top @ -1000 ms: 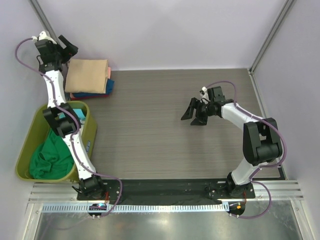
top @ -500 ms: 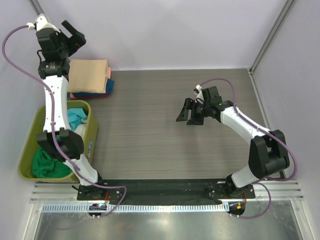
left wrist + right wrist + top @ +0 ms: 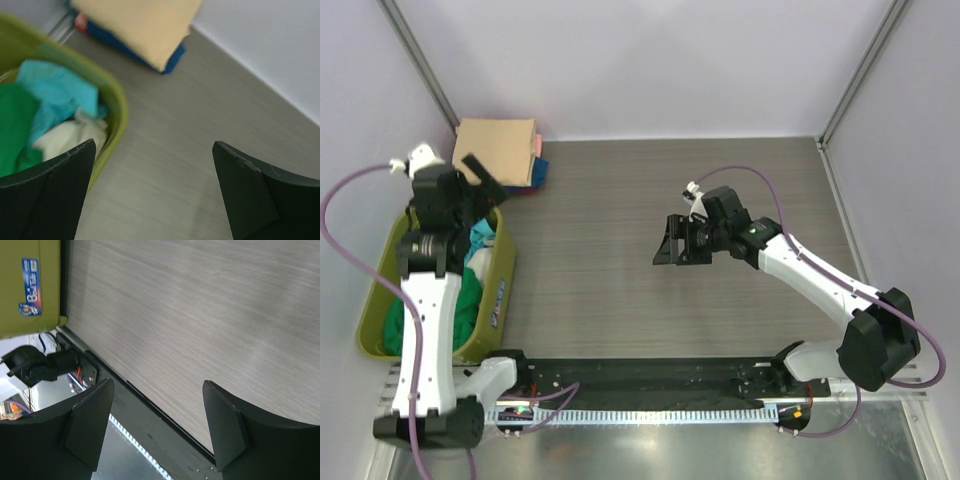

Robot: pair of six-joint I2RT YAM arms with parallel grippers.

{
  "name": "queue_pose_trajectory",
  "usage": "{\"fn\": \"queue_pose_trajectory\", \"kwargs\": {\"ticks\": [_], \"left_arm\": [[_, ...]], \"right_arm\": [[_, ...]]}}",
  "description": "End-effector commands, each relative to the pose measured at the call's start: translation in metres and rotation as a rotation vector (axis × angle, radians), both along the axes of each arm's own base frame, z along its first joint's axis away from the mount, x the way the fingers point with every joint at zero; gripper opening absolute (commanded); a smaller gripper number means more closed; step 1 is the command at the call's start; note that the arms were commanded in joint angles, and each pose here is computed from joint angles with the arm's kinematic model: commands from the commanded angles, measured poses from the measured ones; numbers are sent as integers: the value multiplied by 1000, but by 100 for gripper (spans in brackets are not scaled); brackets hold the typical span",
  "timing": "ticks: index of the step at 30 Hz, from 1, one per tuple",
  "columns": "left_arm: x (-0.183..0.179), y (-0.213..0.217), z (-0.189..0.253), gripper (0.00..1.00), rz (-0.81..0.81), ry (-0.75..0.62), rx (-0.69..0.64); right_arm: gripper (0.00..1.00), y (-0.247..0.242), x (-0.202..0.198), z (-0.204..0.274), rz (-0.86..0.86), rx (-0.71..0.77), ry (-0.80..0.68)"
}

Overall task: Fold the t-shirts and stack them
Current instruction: Reset both grippers

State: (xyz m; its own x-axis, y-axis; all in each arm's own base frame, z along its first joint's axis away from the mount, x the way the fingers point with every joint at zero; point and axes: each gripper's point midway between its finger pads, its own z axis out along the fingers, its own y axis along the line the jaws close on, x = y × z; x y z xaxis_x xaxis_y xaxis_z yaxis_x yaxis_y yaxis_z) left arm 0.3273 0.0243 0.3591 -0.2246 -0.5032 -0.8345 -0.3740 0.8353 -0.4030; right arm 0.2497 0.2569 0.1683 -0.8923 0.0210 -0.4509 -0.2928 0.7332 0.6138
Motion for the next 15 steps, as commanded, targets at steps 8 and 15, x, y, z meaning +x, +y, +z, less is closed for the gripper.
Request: {"fn": "queue_pose_trajectory", "kwargs": {"ticks": [8,15], "left_arm": [[-110,-2,-85,100,17,50,-12],[-123,-8,-81,100,-81,24,78]], "right_arm": [[78,12,-34,4,0,10,-43],[79,3,-43,-1,-17,12,-56]]}}
